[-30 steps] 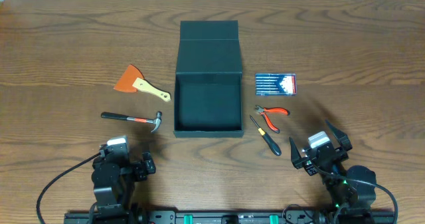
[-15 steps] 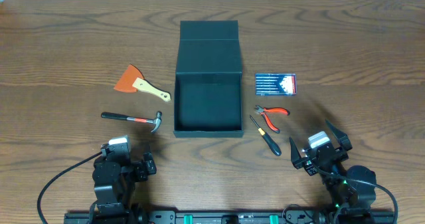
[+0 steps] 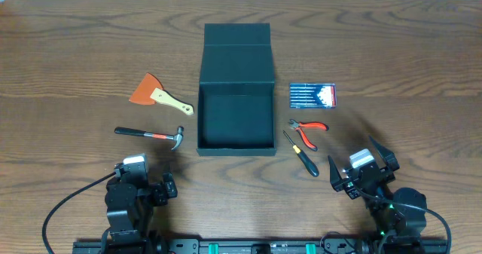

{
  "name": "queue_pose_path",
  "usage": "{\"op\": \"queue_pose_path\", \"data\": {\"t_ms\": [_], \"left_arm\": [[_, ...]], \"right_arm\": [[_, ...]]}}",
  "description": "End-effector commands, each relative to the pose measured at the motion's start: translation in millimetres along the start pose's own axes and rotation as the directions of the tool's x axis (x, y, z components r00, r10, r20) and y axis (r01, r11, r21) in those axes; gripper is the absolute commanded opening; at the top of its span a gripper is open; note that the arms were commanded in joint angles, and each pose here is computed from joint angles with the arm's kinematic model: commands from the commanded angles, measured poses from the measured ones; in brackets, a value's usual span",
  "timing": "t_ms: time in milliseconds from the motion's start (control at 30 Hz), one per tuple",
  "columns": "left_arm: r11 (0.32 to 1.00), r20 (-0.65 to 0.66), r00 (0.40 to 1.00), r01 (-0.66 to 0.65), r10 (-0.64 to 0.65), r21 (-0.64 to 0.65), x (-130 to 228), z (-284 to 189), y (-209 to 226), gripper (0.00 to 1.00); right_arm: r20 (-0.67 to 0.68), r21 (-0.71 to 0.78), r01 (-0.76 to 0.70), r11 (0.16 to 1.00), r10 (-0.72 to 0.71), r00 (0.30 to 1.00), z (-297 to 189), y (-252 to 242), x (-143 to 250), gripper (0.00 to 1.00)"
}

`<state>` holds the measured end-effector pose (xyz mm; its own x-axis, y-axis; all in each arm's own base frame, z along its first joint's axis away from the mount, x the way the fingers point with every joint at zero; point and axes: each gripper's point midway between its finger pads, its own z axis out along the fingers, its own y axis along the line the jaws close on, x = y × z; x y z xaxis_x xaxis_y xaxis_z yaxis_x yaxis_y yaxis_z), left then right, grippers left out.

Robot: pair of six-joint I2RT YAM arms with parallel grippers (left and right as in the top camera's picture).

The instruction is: Pack container

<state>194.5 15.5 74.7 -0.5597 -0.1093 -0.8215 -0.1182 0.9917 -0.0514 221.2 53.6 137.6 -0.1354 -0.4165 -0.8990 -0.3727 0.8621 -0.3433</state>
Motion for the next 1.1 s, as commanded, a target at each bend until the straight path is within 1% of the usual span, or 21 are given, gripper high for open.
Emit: {"op": "queue_pose_path", "data": {"t_ms": [0,333,433,800,867,900,1067], "left_arm": [[1.000,-0.020,1.000,-0.008,0.008,-0.011,6.1,2.3,1.9,0.98],[1.000,-0.020,1.000,-0.008,0.008,-0.011,6.1,2.3,1.9,0.98],[1.000,-0.020,1.000,-0.008,0.008,-0.011,6.1,2.3,1.9,0.99],[1.000,-0.020,1.000,-0.008,0.008,-0.011,6.1,2.3,1.8,0.99],[1.000,-0.020,1.000,-0.008,0.008,-0.011,6.1,2.3,1.9,0.99],[1.000,-0.020,1.000,-0.008,0.008,-0.011,6.1,2.3,1.9,0.99],[1.000,-0.020,1.000,-0.008,0.008,-0.011,6.1,2.3,1.9,0.99]], "right_arm": [[-0.002,0.000,0.009,1.000,-0.009,1.000,1.1,0.8,3.5,0.99],[-0.002,0.000,0.009,1.000,-0.009,1.000,1.1,0.8,3.4,0.99],[-0.023,0.042,0.020,0.999,-0.020,1.000,0.9,-6.5,6.8,0.99],[-0.022,0.041,0.021,0.999,-0.020,1.000,0.9,-6.4,6.7,0.99],[-0.024,0.044,0.021,0.999,-0.020,1.000,0.9,-6.9,7.0,0.98],[-0.024,0.045,0.021,0.999,-0.020,1.000,0.9,-7.1,7.1,0.99],[-0.020,0.053,0.037,0.998,-0.036,0.999,0.7,-8.8,5.5,0.99]]}}
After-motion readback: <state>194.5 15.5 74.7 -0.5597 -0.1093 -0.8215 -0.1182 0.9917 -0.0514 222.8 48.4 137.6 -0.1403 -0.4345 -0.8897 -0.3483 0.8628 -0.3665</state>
